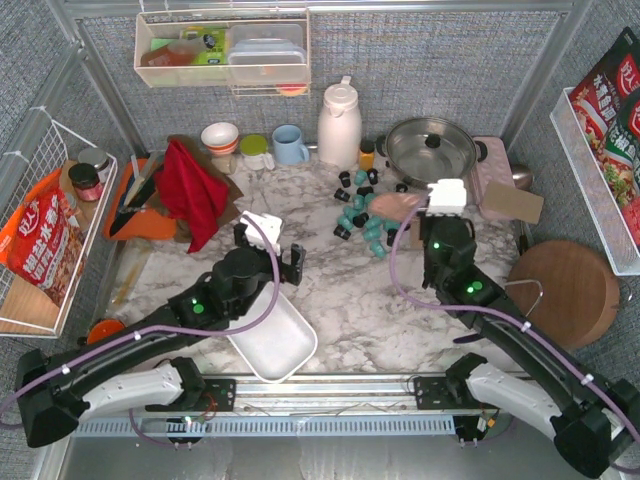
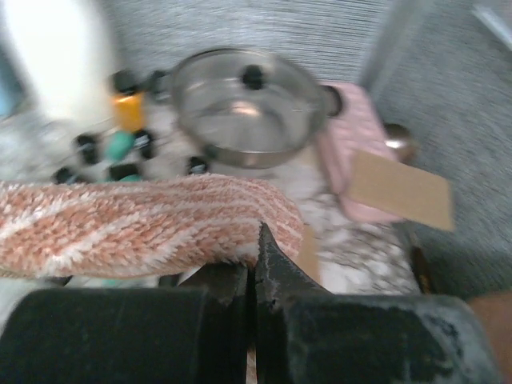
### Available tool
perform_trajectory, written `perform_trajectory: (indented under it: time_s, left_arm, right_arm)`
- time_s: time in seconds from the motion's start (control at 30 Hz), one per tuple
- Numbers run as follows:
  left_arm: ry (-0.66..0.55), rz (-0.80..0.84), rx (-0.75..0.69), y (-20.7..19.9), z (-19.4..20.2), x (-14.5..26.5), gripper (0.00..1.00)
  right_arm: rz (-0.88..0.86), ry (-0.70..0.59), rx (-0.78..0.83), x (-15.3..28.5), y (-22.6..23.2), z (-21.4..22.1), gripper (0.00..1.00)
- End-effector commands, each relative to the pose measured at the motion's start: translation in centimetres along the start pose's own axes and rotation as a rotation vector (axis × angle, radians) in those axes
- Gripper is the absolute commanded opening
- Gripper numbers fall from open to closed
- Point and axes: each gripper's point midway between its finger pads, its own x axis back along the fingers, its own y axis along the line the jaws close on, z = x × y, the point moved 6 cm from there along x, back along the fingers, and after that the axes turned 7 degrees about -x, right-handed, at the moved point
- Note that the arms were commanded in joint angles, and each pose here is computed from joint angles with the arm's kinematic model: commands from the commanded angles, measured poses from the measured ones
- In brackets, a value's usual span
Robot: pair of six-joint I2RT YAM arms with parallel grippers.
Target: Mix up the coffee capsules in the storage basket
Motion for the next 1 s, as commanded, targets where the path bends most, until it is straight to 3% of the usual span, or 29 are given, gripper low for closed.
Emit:
perform_trajectory:
  time_s: [0.0, 0.4, 0.47, 0.6, 0.67, 0.83, 0.97]
  left_arm:
    - [0.037, -0.136, 0.011, 2.0, 1.6, 1.0, 0.99]
    - [0.114, -0.234, 0.06, 3.7, 5.2, 2.9, 0.99]
    - [0.115, -0.231, 0.07, 3.6, 5.5, 3.0, 0.99]
    - [0.129, -0.235, 0.079, 3.8, 5.9, 3.3, 0.99]
    - [0.147, -0.236, 0.088, 3.7, 6.1, 3.4, 0.99]
    - [0.223, -0.293, 0.146, 4.1, 7.5, 4.1, 0.99]
    - [0.263, -0.328, 0.179, 4.3, 8.3, 4.7, 0.99]
  right_arm:
    - [0.368, -0.066, -0.11, 0.1, -5.7, -0.7, 0.0]
    - [0.708, 0.143, -0.304, -5.4, -14.1, 8.6, 0.0]
    - [0.751, 0.208, -0.303, -6.3, -14.9, 10.1, 0.12]
    - [0.791, 0.271, -0.252, -7.4, -15.6, 11.2, 0.6]
    - [0.801, 0.27, -0.235, -7.4, -15.8, 10.7, 0.75]
    - [0.771, 0.215, -0.209, -6.6, -15.2, 7.9, 0.87]
    - [0.709, 0.167, -0.076, -6.1, -12.6, 5.8, 0.94]
